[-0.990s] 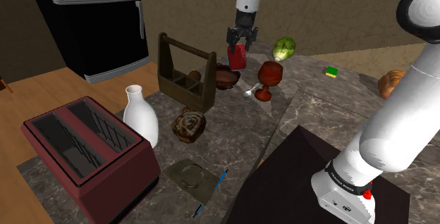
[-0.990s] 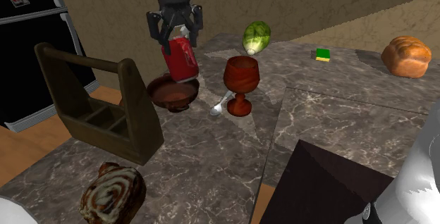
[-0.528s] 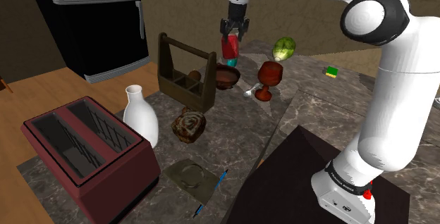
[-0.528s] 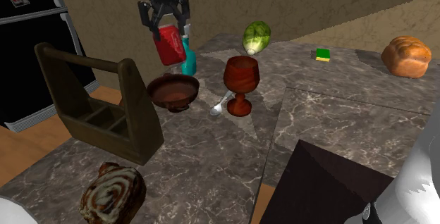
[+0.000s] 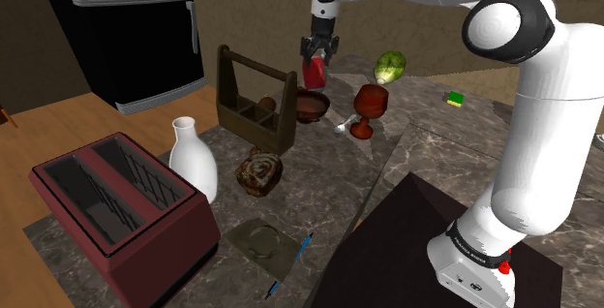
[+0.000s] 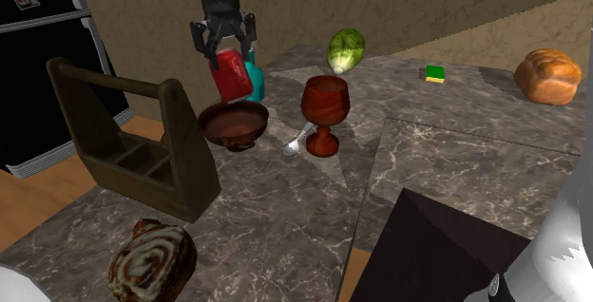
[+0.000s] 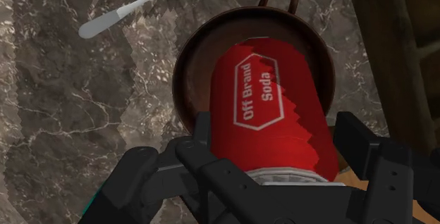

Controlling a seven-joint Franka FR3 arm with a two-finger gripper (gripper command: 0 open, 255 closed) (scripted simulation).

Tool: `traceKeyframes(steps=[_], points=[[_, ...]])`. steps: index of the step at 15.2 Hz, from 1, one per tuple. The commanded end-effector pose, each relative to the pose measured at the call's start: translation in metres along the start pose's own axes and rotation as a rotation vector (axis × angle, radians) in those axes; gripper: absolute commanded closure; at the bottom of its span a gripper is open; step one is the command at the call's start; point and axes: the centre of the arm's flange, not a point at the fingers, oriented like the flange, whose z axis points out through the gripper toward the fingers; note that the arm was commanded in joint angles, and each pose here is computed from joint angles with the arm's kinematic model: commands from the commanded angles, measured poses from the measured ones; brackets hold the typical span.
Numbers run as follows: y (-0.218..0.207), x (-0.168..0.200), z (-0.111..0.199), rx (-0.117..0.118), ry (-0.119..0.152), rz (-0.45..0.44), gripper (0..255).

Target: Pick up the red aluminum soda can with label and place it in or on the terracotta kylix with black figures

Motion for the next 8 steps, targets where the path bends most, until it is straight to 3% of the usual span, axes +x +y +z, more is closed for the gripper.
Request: traceKeyframes(steps=[1, 8], points=[[0.000, 0.001, 0.011, 0.000, 0.001, 0.000, 255], [0.000, 0.002, 0.048, 0.000, 0.001, 0.000, 255]])
